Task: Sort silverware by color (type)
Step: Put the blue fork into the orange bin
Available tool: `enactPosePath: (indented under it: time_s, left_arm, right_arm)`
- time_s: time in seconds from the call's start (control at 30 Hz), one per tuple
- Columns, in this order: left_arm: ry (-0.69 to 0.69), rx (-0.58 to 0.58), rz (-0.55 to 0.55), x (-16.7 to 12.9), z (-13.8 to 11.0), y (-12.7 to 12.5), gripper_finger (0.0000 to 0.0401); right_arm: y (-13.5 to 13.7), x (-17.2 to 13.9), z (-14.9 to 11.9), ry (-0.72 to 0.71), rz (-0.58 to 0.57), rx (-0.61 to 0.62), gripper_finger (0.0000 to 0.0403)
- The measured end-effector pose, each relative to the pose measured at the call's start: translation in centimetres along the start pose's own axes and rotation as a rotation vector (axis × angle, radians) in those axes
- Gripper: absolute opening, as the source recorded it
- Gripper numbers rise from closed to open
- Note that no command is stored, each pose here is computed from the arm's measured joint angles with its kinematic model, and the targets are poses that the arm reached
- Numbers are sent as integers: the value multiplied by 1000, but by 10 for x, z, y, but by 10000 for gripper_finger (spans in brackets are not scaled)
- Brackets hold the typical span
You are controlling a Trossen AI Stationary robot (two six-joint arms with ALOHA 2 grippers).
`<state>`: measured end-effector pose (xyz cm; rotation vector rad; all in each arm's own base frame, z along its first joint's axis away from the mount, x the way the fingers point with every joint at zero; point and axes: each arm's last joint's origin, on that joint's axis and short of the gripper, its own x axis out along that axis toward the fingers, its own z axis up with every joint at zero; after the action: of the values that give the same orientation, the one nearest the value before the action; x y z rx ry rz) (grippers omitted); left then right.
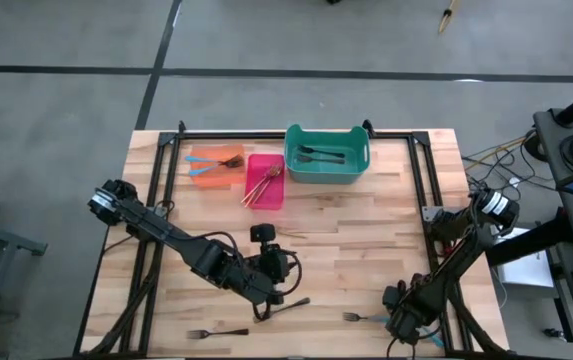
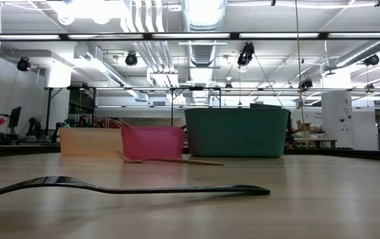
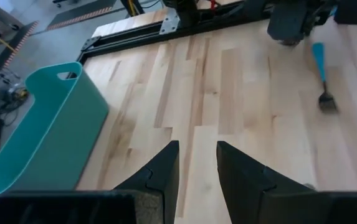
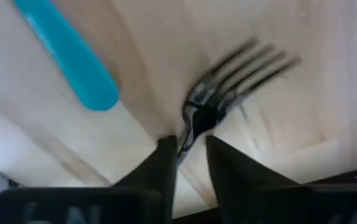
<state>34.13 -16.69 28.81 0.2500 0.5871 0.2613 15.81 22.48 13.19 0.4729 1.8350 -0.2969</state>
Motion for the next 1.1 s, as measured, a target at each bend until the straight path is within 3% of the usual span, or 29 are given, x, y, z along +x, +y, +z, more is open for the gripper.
enactPosePath:
  time_s: [0.17,0.4,0.53,0.83,1.1]
  left_arm:
    - [27,20,15,1,-3,3,88]
    - [25,45,14,-3,-1,6,88]
    - [40,64,32,-8,-2,12,88]
    - [55,92,86,-18,-1,24,88]
    - [81,118,90,-14,-24,26,88]
  right_arm:
    - [-3,-2,5,-22,-17,31,18]
    - [-21,-18,13,-141,-111,72,13]
    - [-30,-42,12,-257,-68,86,12]
    - [-57,-100,21,-764,20,111,12]
    - [-75,-136,35,-1199,-47,140,10]
